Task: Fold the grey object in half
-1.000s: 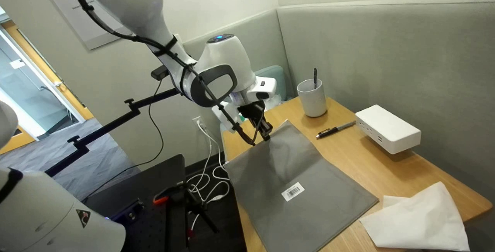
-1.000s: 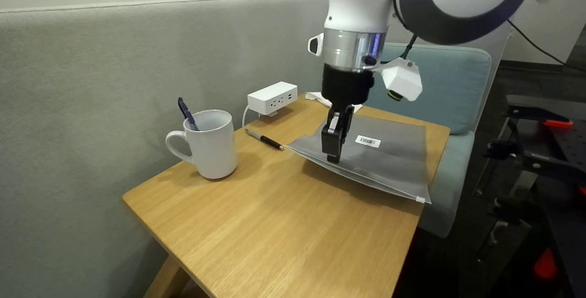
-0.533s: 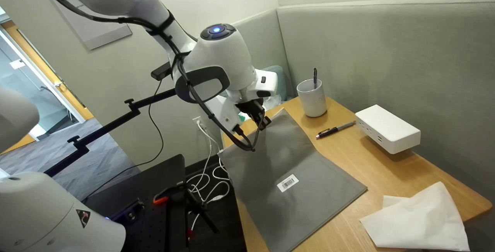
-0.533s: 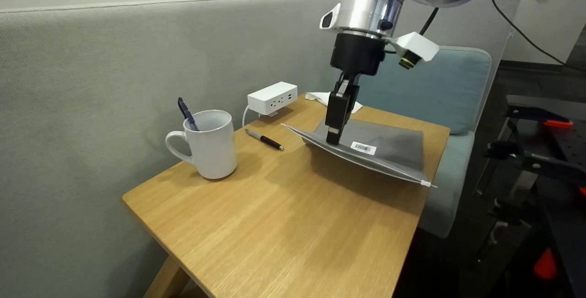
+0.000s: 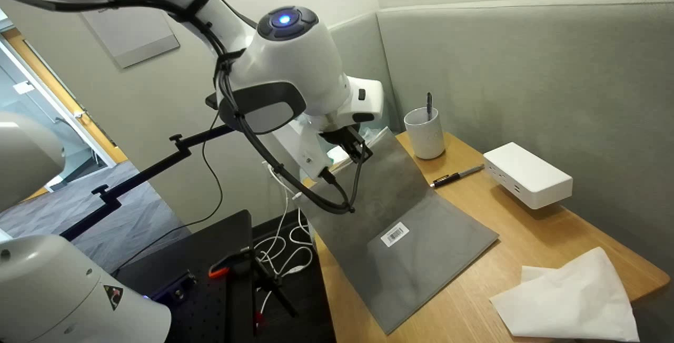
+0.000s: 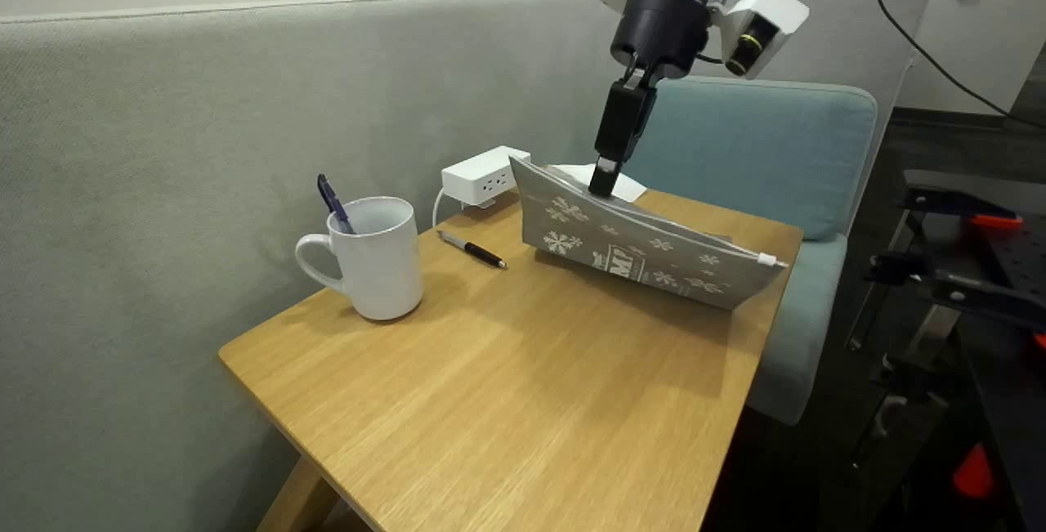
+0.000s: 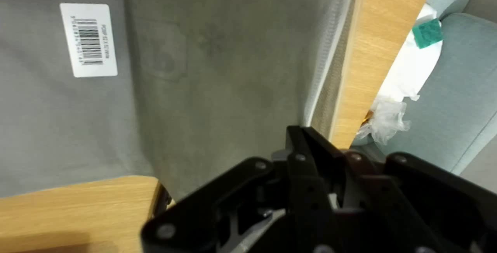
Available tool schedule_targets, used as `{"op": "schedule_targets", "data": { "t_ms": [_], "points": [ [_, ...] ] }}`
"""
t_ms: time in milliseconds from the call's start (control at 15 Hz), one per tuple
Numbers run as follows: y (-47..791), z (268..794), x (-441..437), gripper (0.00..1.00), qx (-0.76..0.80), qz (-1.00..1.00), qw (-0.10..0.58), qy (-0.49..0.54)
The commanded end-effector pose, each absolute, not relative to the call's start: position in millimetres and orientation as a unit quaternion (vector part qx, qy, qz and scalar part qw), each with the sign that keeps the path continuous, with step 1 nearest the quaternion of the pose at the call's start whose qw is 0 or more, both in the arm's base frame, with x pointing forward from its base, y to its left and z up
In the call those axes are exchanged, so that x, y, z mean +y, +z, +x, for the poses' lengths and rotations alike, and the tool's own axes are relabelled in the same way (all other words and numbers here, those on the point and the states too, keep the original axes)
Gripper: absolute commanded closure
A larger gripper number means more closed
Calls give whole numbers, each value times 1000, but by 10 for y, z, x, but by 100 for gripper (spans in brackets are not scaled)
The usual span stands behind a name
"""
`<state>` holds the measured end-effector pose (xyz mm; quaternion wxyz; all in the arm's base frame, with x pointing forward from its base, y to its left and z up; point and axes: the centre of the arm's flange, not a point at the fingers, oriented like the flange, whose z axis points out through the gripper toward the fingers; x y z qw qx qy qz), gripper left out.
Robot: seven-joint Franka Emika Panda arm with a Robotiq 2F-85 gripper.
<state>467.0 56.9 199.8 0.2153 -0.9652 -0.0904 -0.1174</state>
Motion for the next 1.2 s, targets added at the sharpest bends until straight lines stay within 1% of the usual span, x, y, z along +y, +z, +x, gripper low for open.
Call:
{"op": "schedule_targets", "data": {
  "t_ms": [0,533,600,667,867,933,1133],
  "points": [
    [2173,4458,312,99,-104,-956,249,-118],
    [2173,4358,-127,99,-90,-938,319,-101],
    [2103,4451,-47,99,-84,-946,295,-107],
    [2092,4445,-89,94,-81,-945,299,-107],
    [2073,4447,-76,94,-81,-944,302,-106],
    [2073,4447,-56,99,-83,-944,302,-105],
    [2206,4499,-84,99,-91,-936,328,-94]
  ]
}}
